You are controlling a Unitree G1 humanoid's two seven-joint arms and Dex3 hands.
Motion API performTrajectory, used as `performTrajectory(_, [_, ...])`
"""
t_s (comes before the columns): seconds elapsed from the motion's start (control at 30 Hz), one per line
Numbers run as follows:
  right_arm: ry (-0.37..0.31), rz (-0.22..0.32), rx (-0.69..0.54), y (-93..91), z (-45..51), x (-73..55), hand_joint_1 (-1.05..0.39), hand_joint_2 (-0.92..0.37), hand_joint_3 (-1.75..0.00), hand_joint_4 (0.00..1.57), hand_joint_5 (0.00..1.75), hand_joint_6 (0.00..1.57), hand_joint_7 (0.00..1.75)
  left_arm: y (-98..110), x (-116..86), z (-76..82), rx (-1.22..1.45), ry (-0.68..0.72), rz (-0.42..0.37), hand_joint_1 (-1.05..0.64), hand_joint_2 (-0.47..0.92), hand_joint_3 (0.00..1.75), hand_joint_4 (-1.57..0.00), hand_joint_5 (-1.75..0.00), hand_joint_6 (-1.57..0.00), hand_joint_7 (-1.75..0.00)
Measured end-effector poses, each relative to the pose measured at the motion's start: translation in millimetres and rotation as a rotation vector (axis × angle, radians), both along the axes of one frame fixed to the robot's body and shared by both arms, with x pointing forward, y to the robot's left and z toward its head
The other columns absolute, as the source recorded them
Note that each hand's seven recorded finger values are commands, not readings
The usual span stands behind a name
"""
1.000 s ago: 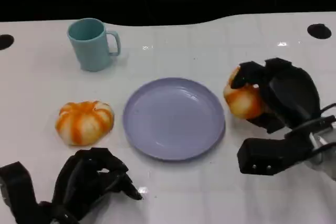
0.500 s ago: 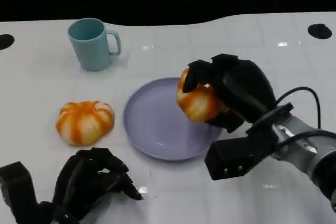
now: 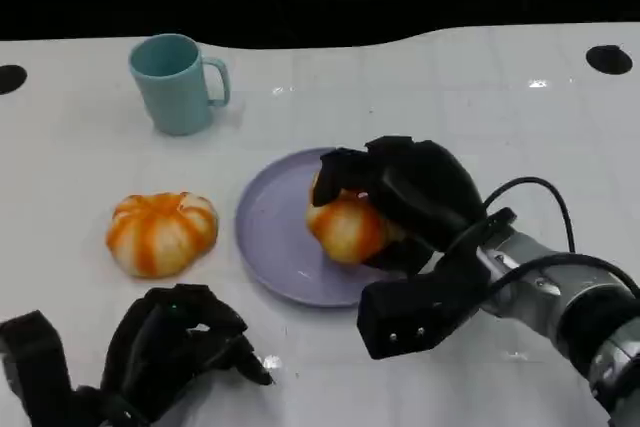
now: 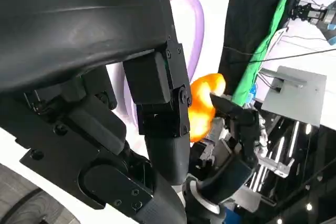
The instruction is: Grasp the bread from the table and place it into the plate.
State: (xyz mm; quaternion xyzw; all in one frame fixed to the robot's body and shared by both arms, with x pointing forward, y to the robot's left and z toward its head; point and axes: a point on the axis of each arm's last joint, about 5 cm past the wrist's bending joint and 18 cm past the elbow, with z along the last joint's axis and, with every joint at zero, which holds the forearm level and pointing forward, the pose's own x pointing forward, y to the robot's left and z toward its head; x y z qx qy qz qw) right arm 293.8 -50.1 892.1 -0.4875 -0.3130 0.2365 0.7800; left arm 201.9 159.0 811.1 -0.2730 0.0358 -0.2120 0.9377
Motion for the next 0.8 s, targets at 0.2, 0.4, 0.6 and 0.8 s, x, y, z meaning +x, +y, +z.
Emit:
performTrajectory(0.2, [0.068, -0.011, -0.06, 0.9, 1.2, 2.1, -0.34, -0.86, -0.15, 0.53, 0.44, 0.64, 0.02, -0.1, -0.1, -0.1, 0.0, 0.0, 0.0, -1.05, 0.66, 0.0, -1.57, -0.62, -1.57, -0.38])
performTrajectory(0.4, [0.119, -0.027, -0.104, -0.3, 2.2, 4.0, -0.51, -0.92, -0.09, 0.27, 0.27, 0.4, 0.0, -0.2, -0.1, 0.0, 0.001, 0.0, -0.001, -1.05, 0.66, 0.0, -1.57, -0.62, -1.57, -0.38])
performTrajectory(0.6, [0.169, -0.028, -0.156, -1.1, 6.2, 6.8, -0.71, -0.92, -0.17, 0.07, 0.19, 0.2, 0.0, -0.2, -0.1, 0.0, 0.003, 0.0, -0.002, -1.05, 0.66, 0.0, -1.57, -0.61, -1.57, -0.38])
performTrajectory(0.8, [0.191, -0.01, -0.152, -2.1, 16.8, 11.0, -0.78, -0.92, -0.2, 0.06, 0.21, 0.17, 0.0, -0.2, -0.1, 0.0, 0.003, 0.0, -0.002, -1.05, 0.65, 0.0, -1.57, -0.61, -1.57, -0.38])
